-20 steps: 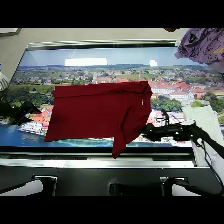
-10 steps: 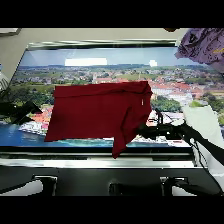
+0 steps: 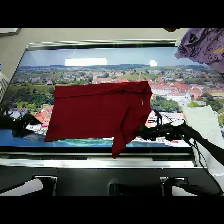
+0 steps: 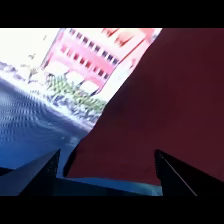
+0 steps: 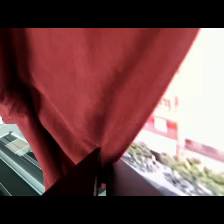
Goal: Fold the clothes and pants, and hang the long-sleeved shirts on hangers.
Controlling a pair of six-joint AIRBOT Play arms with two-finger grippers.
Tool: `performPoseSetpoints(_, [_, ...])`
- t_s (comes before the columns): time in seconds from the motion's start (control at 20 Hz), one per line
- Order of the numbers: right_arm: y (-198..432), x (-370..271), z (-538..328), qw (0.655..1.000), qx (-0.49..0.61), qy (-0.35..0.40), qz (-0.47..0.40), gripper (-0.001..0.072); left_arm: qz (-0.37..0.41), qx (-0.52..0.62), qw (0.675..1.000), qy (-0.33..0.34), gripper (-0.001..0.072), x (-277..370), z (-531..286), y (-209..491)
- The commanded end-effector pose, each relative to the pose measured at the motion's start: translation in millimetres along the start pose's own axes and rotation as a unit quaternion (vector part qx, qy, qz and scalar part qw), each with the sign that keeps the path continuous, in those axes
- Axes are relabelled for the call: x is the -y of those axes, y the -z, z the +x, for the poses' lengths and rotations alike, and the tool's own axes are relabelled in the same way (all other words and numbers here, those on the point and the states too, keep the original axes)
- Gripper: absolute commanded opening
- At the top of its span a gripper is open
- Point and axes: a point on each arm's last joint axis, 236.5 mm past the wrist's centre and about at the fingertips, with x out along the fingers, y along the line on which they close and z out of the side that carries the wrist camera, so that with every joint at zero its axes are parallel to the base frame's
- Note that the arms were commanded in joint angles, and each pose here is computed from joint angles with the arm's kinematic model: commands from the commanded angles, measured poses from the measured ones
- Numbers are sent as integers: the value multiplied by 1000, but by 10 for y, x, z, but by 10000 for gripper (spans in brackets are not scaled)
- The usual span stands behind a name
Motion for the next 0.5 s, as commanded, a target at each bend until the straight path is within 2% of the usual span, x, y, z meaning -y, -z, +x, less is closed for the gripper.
performPoseSetpoints(0.0, [56,-57,-3,1000,-12,-11,6,24,-36,9,995,91,675,-130,37,125])
performPoseSetpoints(0.45, [53,-59,-3,1000,-12,-11,7,24,-29,-36,994,97,675,-127,249,298])
